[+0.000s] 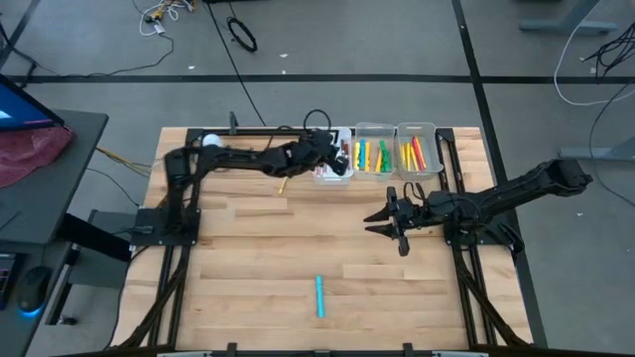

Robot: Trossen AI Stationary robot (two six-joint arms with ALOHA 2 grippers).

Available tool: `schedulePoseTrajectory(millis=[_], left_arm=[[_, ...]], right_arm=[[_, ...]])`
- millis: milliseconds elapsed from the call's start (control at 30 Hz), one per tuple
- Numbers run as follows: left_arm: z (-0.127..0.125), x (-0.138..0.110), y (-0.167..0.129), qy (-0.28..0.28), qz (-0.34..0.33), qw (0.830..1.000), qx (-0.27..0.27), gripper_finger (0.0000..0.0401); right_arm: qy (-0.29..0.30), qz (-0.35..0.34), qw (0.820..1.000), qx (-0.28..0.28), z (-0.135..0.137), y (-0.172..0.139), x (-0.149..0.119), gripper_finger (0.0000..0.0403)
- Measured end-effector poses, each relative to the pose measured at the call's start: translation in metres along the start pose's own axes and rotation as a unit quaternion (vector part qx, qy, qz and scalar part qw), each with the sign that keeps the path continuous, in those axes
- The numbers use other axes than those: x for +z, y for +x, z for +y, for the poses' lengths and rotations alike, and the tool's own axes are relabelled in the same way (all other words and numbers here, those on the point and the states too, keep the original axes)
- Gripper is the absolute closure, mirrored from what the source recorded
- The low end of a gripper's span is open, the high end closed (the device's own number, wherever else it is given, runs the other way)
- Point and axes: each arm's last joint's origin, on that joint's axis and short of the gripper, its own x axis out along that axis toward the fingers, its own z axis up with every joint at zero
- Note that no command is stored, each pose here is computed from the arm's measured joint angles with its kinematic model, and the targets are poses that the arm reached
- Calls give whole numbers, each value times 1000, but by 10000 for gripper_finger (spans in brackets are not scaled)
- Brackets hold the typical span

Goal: Pick & Place Markers
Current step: Put the black marker pen into the white bin

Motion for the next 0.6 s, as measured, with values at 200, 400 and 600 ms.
schedulePoseTrajectory(millis=[200,400,600], left_arm=[[0,-12,32,-40,65,997,-8,363],[4,-21,47,-34,99,994,17,363],[13,-32,56,-53,129,990,34,350]], right_arm=[[6,7,1000,2,1,-2,-7,305],[13,-9,1000,-9,0,-5,-12,305],[21,-15,1000,-8,0,-6,-14,305]])
